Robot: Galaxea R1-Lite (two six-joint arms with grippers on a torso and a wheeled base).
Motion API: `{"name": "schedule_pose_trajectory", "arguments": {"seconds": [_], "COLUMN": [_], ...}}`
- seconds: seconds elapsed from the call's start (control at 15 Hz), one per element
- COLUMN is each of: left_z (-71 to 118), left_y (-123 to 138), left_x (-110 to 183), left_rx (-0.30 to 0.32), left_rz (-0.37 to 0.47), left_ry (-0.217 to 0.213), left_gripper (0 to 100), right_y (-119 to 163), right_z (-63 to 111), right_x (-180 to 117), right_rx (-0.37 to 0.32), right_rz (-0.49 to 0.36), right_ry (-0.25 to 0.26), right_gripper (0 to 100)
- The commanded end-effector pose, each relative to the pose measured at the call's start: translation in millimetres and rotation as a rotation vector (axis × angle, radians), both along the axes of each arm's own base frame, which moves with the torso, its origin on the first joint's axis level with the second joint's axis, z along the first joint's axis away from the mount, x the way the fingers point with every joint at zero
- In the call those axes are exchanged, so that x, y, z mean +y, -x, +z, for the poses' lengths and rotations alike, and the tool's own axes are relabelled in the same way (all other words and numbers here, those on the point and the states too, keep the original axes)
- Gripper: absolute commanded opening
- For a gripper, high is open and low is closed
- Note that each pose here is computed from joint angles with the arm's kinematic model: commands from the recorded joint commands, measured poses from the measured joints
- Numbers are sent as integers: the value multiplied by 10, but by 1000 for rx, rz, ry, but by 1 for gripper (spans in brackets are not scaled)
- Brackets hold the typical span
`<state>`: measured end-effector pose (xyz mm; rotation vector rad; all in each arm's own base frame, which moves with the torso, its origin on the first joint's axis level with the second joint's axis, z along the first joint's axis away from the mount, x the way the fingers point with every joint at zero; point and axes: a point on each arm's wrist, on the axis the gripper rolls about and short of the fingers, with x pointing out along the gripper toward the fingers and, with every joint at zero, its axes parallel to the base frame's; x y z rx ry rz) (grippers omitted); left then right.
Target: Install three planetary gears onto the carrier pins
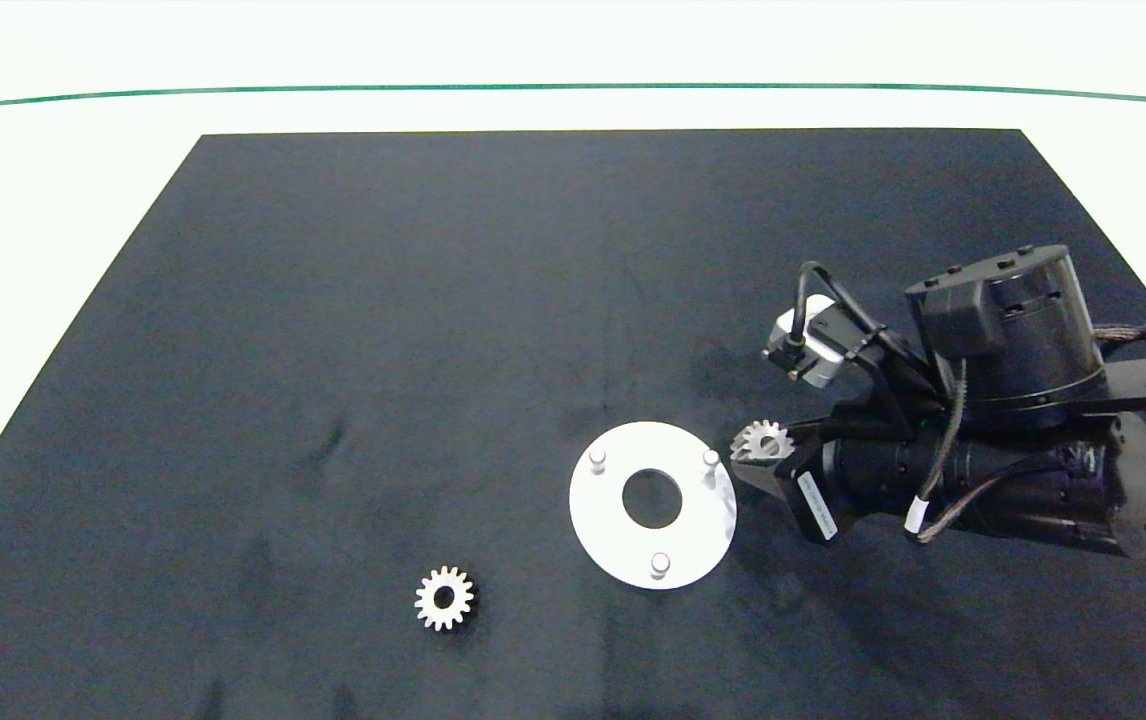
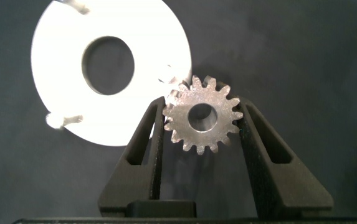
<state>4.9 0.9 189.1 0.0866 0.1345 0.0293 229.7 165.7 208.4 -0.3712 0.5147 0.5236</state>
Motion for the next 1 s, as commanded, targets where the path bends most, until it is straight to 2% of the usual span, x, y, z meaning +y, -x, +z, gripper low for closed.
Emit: {"name": "schedule_pose_trajectory", "arguments": {"seconds": [0.07, 0.33, 1.0], "left_z": [-1, -1, -40], "left_y": [-2, -2, 1], "left_x": [0, 0, 0], "left_rx": [2, 2, 11], "left_rz": [0, -1, -3], "left_ry": [0, 0, -1], "left_gripper": [100, 100, 100], "right_y": [-45, -55, -144], "right_z": [-38, -92, -121], "right_x": [143, 222, 311], "right_rx": [3, 8, 5], "right_rz": [18, 22, 16], "right_ry": [17, 35, 35], "right_gripper": [22, 22, 22]}}
